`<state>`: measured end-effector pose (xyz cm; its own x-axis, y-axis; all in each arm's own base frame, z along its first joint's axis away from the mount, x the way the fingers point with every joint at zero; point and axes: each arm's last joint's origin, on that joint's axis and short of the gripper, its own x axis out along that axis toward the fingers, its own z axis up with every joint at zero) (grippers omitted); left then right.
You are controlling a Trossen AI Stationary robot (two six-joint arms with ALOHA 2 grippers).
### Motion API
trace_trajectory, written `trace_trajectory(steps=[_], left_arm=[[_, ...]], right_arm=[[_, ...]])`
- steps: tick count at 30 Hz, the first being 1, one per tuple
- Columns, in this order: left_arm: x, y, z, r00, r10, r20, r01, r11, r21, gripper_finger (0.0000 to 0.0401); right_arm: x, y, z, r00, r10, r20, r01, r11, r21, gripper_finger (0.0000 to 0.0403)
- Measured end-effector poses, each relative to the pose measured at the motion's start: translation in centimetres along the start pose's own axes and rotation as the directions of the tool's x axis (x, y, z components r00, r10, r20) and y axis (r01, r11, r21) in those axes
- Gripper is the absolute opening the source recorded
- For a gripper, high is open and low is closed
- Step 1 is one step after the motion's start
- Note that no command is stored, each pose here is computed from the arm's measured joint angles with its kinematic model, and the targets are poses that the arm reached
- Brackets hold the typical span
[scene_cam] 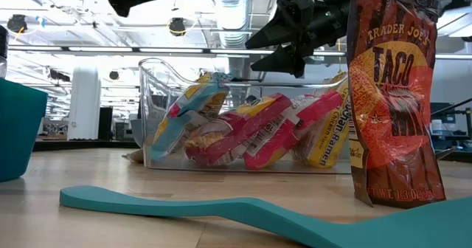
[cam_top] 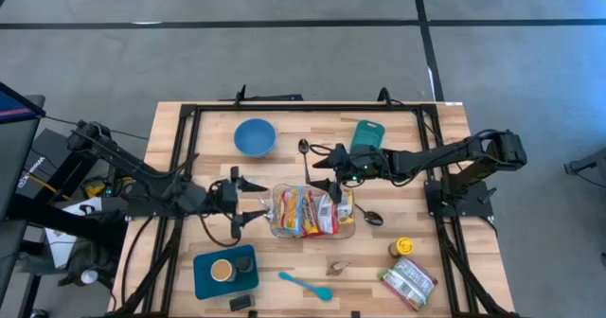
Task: Pick & Place Food Item
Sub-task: Put the yellow spice can into the dark blue bin
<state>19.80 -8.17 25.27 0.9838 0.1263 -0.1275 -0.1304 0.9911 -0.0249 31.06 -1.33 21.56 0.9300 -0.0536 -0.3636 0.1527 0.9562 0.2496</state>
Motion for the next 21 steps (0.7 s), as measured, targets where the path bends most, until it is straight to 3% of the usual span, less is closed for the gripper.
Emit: trace_trajectory(steps=[9,21], left_arm=[[1.1,2.1,0.1,0.998,0.067,-0.006,-0.067,0.998,-0.014,0.0253],[1.0,1.8,0.1,0.999,0.046,-0.005,-0.046,0.997,-0.069,0.0227]], right_arm=[[-0.1,0.0,-0.2,1.000,-0.005,-0.023,0.005,1.000,0.000,0.0301],[-4.5,1.3,1.7,1.000,0.009,-0.029,-0.009,1.000,-0.001,0.0301]])
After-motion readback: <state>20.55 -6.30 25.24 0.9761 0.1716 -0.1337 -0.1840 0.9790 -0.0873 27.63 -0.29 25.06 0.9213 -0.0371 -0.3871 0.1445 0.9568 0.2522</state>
